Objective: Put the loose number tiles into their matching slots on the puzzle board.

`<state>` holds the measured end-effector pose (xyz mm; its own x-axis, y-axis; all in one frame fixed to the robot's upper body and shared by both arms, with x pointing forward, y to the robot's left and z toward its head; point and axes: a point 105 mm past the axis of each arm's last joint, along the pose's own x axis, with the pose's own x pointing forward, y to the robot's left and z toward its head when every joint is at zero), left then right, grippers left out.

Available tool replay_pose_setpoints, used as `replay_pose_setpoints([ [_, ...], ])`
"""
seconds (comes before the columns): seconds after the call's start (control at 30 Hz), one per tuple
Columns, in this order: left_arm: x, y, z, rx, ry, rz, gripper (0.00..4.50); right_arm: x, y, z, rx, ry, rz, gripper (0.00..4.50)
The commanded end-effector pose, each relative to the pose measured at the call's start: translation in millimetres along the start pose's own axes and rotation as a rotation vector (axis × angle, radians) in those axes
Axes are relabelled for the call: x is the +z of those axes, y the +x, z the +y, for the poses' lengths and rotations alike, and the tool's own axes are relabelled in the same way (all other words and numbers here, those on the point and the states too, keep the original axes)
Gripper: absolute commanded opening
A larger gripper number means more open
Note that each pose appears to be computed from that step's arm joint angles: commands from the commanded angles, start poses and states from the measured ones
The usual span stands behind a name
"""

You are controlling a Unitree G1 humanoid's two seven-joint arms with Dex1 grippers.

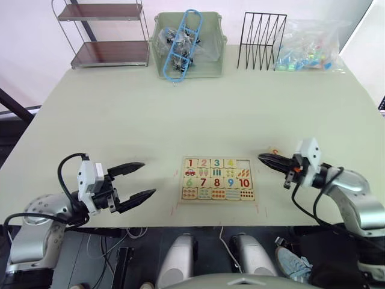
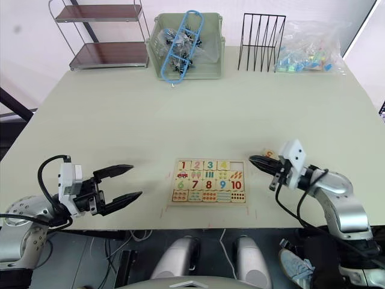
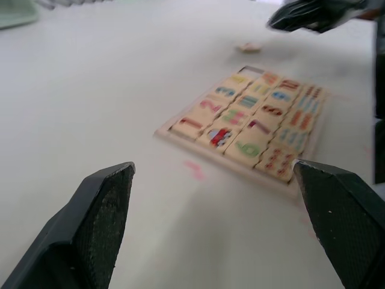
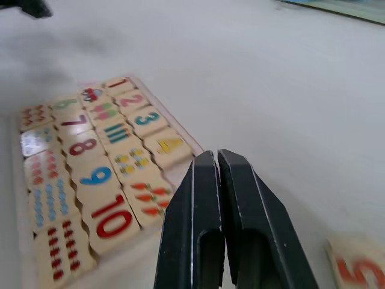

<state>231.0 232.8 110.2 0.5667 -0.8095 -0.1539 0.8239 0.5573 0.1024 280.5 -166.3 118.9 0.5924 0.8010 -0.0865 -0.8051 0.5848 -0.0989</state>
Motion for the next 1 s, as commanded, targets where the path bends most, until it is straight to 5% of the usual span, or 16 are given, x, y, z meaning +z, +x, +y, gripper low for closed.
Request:
replay_pose_setpoints([
  [0.03,4,-8,7,0.075,0.014,-0.018,4.5,21,-18,-8,-0.082,-0.041,-0.102,0.65],
  [0.1,2,-12,9,0.115,0.001,-0.024,4.5,16,-34,-13,-0.136,-0.046,-0.098,1.34],
  [0.3,-3,-17,16,0.224,-0.004,-0.029,4.5,-3,-83,-21,-0.28,-0.032,-0.07,4.45],
  [0.63,-18,-34,14,0.278,-0.029,-0.001,4.5,-36,-133,-16,-0.391,0.024,-0.019,4.45],
  [1.0,-19,-35,9,0.243,-0.027,-0.005,4.5,-52,-141,-13,-0.394,0.041,0.006,4.45],
])
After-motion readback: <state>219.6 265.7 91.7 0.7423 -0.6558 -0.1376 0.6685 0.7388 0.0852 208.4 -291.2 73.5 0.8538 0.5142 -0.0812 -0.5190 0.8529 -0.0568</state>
